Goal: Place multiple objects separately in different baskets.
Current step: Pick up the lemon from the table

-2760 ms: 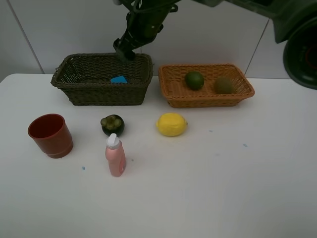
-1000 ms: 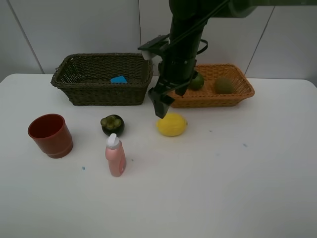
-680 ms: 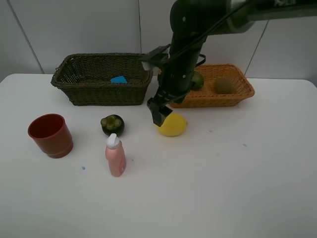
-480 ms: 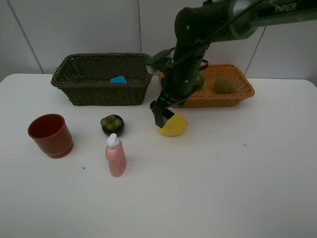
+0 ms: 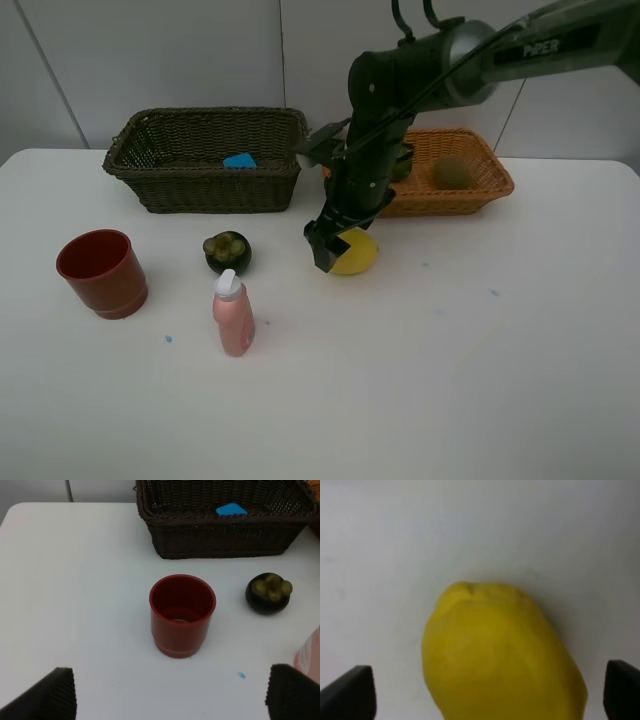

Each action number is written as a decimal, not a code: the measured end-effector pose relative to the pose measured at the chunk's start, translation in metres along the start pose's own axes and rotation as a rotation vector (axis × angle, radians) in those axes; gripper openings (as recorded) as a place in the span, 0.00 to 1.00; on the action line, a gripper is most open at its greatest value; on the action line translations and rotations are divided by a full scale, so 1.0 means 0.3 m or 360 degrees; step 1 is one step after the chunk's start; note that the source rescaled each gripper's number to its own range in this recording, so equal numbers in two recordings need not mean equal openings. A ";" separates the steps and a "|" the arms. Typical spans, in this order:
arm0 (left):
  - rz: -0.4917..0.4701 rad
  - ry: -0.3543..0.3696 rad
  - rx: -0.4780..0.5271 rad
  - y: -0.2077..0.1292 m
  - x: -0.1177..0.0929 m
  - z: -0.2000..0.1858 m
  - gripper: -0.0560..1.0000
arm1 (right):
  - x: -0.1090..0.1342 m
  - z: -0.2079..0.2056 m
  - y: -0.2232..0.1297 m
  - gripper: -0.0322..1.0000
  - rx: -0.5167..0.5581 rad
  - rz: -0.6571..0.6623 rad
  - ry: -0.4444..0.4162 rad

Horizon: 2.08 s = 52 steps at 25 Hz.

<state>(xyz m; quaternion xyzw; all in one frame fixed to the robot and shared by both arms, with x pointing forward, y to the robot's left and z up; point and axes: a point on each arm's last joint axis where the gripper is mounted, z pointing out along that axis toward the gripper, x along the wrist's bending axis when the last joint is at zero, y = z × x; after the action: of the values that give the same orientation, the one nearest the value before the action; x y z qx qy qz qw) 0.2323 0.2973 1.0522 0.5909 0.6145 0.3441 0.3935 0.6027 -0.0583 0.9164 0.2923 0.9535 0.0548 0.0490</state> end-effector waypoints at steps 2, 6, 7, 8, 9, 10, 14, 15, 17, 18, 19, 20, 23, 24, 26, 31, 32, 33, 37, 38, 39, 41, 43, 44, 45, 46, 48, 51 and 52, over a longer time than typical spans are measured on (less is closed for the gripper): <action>0.0000 0.0000 0.0000 0.000 0.000 0.000 0.98 | -0.001 0.008 0.003 1.00 -0.0010 0.0000 -0.0004; 0.0000 0.0000 0.0000 0.000 0.000 0.000 0.98 | -0.010 0.023 0.002 1.00 -0.0018 0.0010 -0.0007; 0.0000 0.0000 0.0000 0.000 0.000 0.000 0.98 | -0.016 0.026 0.000 1.00 -0.0017 0.0017 -0.0008; 0.0000 0.0000 0.0000 0.000 0.000 0.000 0.98 | -0.021 0.034 -0.002 1.00 -0.0015 0.0023 -0.0008; 0.0000 0.0000 0.0000 0.000 0.000 0.000 0.98 | -0.023 0.041 -0.004 1.00 -0.0009 0.0026 -0.0006; 0.0000 0.0000 0.0000 0.000 0.000 0.000 0.98 | -0.030 0.048 -0.008 1.00 0.0000 0.0034 -0.0004; 0.0000 0.0000 0.0000 0.000 0.000 0.000 0.98 | -0.037 0.067 -0.014 1.00 0.0020 0.0042 0.0002; 0.0000 0.0000 0.0000 0.000 0.000 0.000 0.98 | -0.036 0.073 -0.014 1.00 0.0026 0.0043 0.0006; 0.0000 0.0000 0.0000 0.000 0.000 0.000 0.98 | -0.038 0.085 -0.017 1.00 0.0036 0.0047 0.0010; 0.0000 0.0000 0.0000 0.000 0.000 0.000 0.98 | -0.040 0.088 -0.018 1.00 0.0039 0.0049 0.0011; 0.0000 0.0000 0.0000 0.000 0.000 0.000 0.98 | -0.039 0.092 -0.019 0.99 0.0042 0.0056 0.0020; 0.0000 0.0000 0.0000 0.000 0.000 0.000 0.98 | -0.039 0.093 -0.020 0.99 0.0043 0.0057 0.0021; 0.0000 0.0000 0.0000 0.000 0.000 0.000 0.98 | -0.039 0.093 -0.019 0.99 0.0042 0.0057 0.0020; 0.0000 0.0000 0.0000 0.000 0.000 0.000 0.98 | -0.039 0.093 -0.019 0.99 0.0042 0.0057 0.0020; 0.0000 0.0000 0.0000 0.000 0.000 0.000 0.98 | -0.039 0.093 -0.019 0.99 0.0042 0.0057 0.0020; 0.0000 0.0000 0.0000 0.000 0.000 0.000 0.98 | -0.040 0.093 -0.019 0.99 0.0038 0.0057 0.0019; 0.0000 0.0000 0.0000 0.000 0.000 0.000 0.98 | -0.040 0.093 -0.019 0.99 0.0038 0.0057 0.0019; 0.0000 0.0000 0.0000 0.000 0.000 0.000 0.98 | -0.040 0.093 -0.019 0.99 0.0038 0.0057 0.0019; 0.0000 0.0000 0.0000 0.000 0.000 0.000 0.98 | -0.041 0.093 -0.019 0.95 0.0036 0.0058 0.0017; 0.0000 0.0000 0.0000 0.000 0.000 0.000 0.98 | -0.041 0.093 -0.018 0.91 0.0032 0.0058 0.0016; 0.0000 0.0000 0.0000 0.000 0.000 0.000 0.98 | -0.043 0.093 -0.018 0.83 0.0027 0.0060 0.0013; 0.0000 0.0000 0.0000 0.000 0.000 0.000 0.98 | -0.046 0.093 -0.017 0.69 0.0018 0.0061 0.0009; 0.0000 0.0000 0.0000 0.000 0.000 0.000 0.98 | -0.046 0.093 -0.016 0.70 0.0017 0.0061 0.0009; 0.0000 0.0000 0.0000 0.000 0.000 0.000 0.98 | -0.046 0.093 -0.016 0.70 0.0017 0.0061 0.0009; 0.0000 0.0000 0.0000 0.000 0.000 0.000 0.98 | -0.046 0.093 -0.016 0.70 0.0017 0.0061 0.0009; 0.0000 0.0000 0.0000 0.000 0.000 0.000 0.98 | -0.046 0.093 -0.016 0.70 0.0017 0.0061 0.0009; 0.0000 0.0000 0.0000 0.000 0.000 0.000 0.98 | -0.046 0.093 -0.016 0.70 0.0017 0.0061 0.0009; 0.0000 0.0000 0.0000 0.000 0.000 0.000 0.98 | -0.046 0.093 -0.016 0.70 0.0017 0.0061 0.0009; 0.0000 0.0000 0.0000 0.000 0.000 0.000 0.98 | -0.046 0.093 -0.016 0.70 0.0017 0.0061 0.0009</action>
<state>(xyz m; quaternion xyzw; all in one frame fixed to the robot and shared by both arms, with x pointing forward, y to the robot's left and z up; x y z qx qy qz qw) 0.2323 0.2973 1.0522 0.5909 0.6145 0.3441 0.3935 0.6148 -0.0680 0.8889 0.3107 0.9481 0.0514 0.0437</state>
